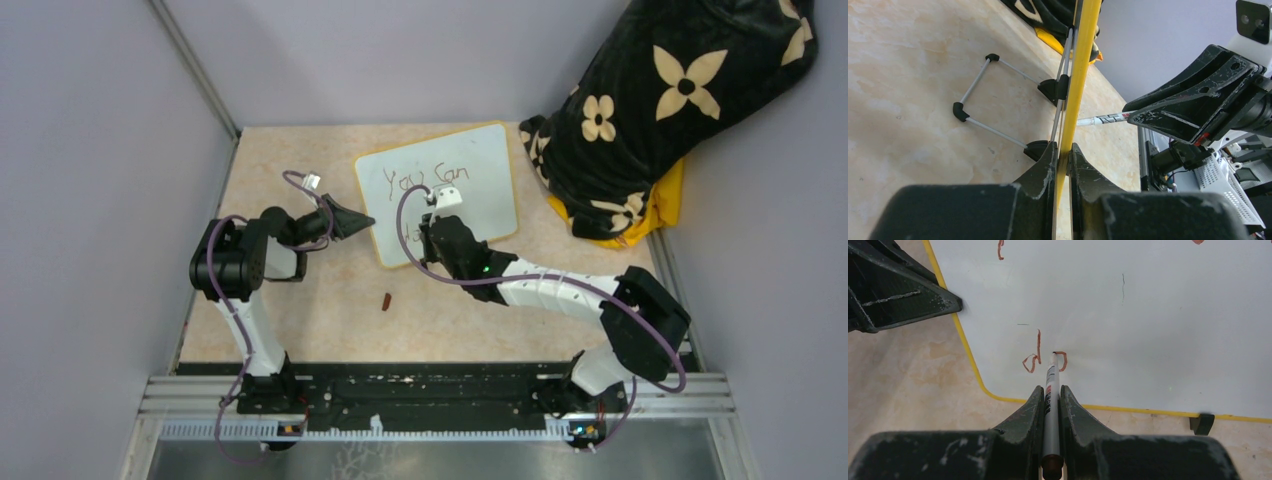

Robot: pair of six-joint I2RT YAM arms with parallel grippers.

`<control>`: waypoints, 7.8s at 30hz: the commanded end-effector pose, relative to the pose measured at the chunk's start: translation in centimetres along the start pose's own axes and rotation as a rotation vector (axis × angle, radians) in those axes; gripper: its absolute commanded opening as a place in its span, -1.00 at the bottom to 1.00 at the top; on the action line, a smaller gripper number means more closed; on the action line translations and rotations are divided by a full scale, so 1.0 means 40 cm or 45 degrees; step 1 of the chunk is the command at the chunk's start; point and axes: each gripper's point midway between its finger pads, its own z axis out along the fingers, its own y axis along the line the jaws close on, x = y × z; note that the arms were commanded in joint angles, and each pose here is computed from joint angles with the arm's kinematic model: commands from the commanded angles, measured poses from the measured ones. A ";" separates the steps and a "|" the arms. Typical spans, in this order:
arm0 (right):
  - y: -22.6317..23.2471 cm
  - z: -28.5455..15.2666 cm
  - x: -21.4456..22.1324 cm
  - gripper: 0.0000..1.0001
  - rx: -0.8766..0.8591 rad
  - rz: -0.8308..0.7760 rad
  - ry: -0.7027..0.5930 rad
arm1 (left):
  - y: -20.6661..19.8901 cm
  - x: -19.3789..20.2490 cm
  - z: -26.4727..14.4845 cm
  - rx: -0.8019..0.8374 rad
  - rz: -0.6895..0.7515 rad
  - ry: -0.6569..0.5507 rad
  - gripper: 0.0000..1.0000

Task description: Write a sentence on the whiteboard

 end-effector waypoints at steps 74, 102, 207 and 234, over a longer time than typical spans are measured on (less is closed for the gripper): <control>-0.090 -0.036 -0.170 -1.00 -0.045 0.176 -0.240 | -0.049 0.010 0.009 0.124 0.198 0.009 -1.00; -0.126 -0.012 -0.074 -1.00 0.044 0.161 -0.130 | -0.046 0.012 0.009 0.121 0.193 0.010 -1.00; -0.174 -0.038 -0.074 -1.00 0.143 0.230 -0.162 | -0.047 0.011 0.009 0.120 0.193 0.011 -1.00; -0.137 -0.043 -0.175 -1.00 0.050 0.245 -0.287 | -0.047 0.012 0.010 0.123 0.194 0.014 -1.00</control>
